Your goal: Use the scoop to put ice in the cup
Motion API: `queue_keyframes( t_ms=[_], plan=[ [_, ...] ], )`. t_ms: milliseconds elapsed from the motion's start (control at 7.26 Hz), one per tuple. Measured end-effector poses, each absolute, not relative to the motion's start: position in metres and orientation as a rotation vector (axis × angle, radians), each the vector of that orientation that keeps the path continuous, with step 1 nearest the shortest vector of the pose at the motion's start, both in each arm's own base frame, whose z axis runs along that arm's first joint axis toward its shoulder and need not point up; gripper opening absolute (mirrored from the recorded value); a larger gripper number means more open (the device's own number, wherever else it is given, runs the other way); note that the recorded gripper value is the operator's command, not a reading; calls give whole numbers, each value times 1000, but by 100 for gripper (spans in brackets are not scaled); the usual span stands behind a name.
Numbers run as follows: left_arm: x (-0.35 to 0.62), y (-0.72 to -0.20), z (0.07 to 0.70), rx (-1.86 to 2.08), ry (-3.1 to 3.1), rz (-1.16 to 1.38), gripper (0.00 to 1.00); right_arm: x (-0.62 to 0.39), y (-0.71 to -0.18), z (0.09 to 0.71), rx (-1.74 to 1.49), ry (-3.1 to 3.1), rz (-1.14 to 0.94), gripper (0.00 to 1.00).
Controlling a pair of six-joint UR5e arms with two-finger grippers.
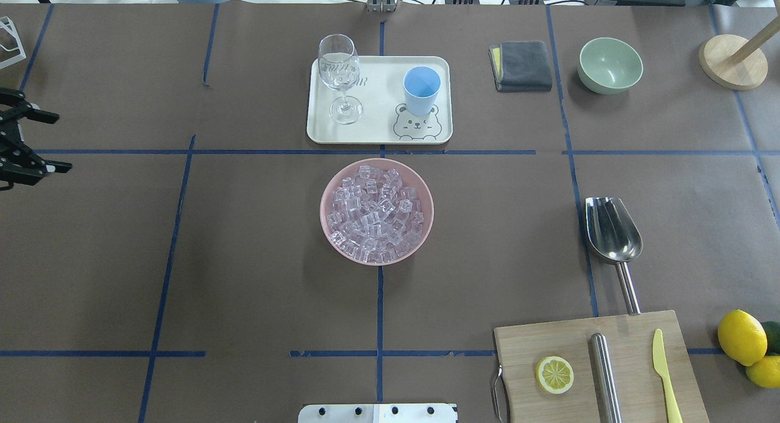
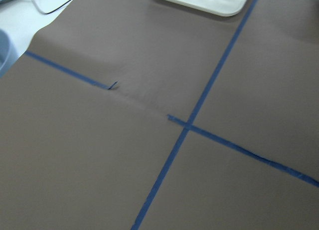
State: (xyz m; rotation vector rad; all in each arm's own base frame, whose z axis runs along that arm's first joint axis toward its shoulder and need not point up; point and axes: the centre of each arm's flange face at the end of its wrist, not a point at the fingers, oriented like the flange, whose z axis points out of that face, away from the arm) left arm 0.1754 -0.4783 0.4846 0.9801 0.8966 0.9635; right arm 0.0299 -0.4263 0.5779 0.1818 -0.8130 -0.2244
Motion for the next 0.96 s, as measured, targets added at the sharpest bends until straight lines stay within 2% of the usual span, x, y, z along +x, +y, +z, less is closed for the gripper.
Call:
queue_keyframes(
  t_ms=[551, 964],
  plan=[
    [303, -478, 450, 1107, 994, 1150, 100, -5, -444, 555, 189, -842, -236, 100],
    [428, -451, 402, 1170, 1041, 1241, 100, -34, -447, 540, 200, -862, -196, 100]
  ],
)
